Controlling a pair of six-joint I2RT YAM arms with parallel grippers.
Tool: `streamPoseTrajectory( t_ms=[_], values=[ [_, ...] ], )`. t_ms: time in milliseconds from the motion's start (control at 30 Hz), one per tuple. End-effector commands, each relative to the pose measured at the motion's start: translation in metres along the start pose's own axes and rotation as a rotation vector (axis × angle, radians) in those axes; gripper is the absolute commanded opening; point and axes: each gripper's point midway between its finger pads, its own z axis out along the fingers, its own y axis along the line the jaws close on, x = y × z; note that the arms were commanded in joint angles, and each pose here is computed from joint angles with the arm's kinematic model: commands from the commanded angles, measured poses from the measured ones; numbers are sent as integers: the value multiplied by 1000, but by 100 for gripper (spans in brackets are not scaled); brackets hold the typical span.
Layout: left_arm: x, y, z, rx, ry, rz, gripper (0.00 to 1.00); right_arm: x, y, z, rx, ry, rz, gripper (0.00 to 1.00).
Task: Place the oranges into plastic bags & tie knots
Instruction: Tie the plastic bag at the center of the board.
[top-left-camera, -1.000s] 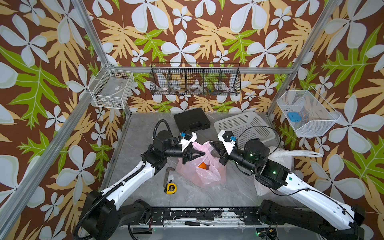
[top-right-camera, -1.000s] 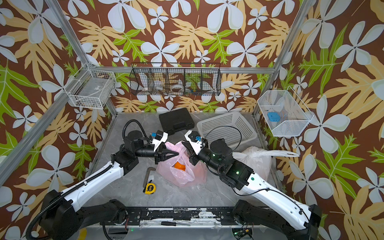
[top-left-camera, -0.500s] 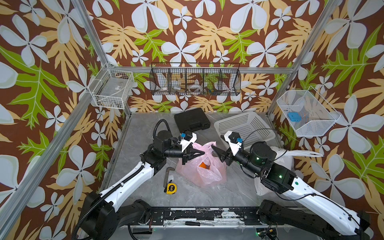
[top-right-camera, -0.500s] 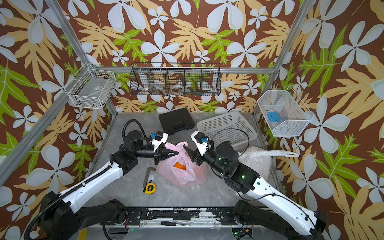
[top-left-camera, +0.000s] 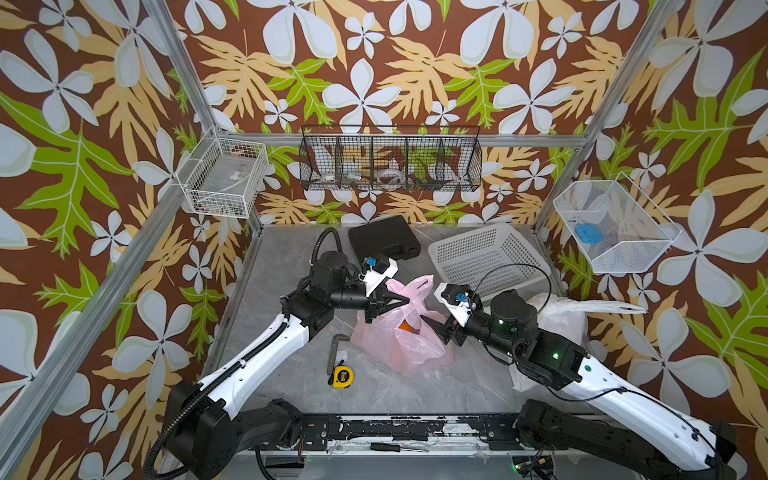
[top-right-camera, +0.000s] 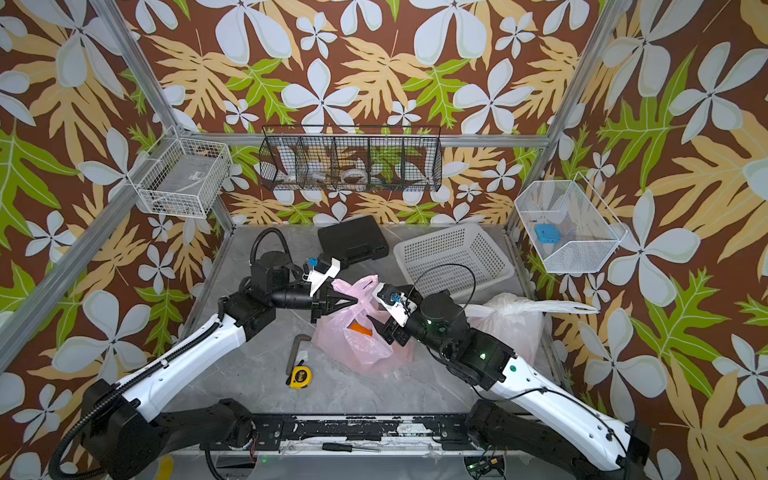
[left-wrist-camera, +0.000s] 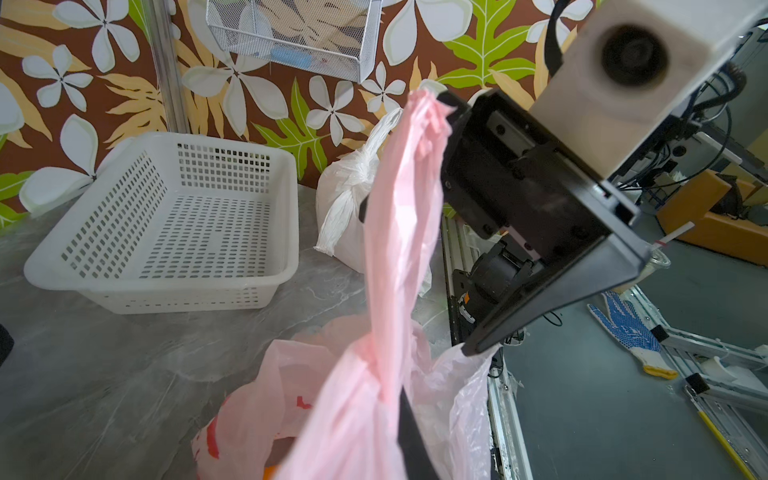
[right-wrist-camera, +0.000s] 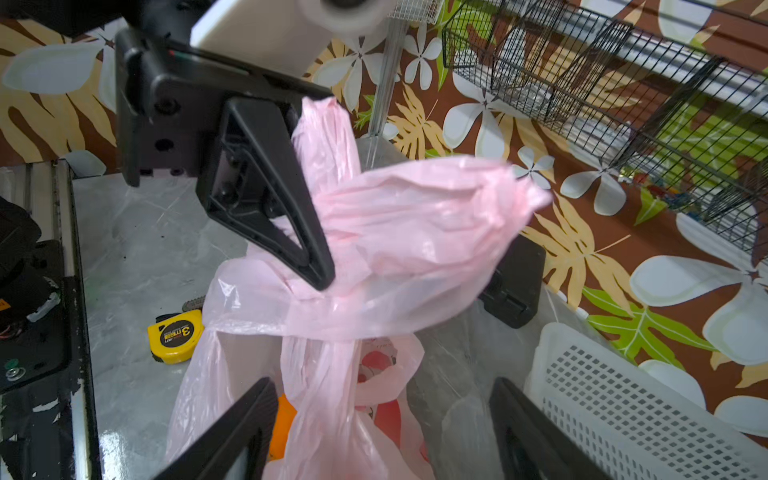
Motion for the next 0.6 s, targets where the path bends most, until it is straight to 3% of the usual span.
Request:
streamPoseTrajectory(
  t_ms=[0, 133, 300, 433, 567],
  values=[
    [3, -3, -2, 7, 8, 30, 0, -48, -4, -10, 2, -189, 54, 77],
    [5, 3, -1, -24, 12, 60, 0, -70, -1, -17, -87, -225, 109, 83],
    [4, 1, 0, 1, 14, 104, 0, -51, -2, 0, -171, -89, 186, 88],
    [4, -3, -1, 11, 16, 134, 0, -47, -4, 0, -280, -113, 247, 89],
    [7, -8, -3, 31, 20, 168, 0, -53, 12, -13, -385, -193, 39, 90]
  ],
)
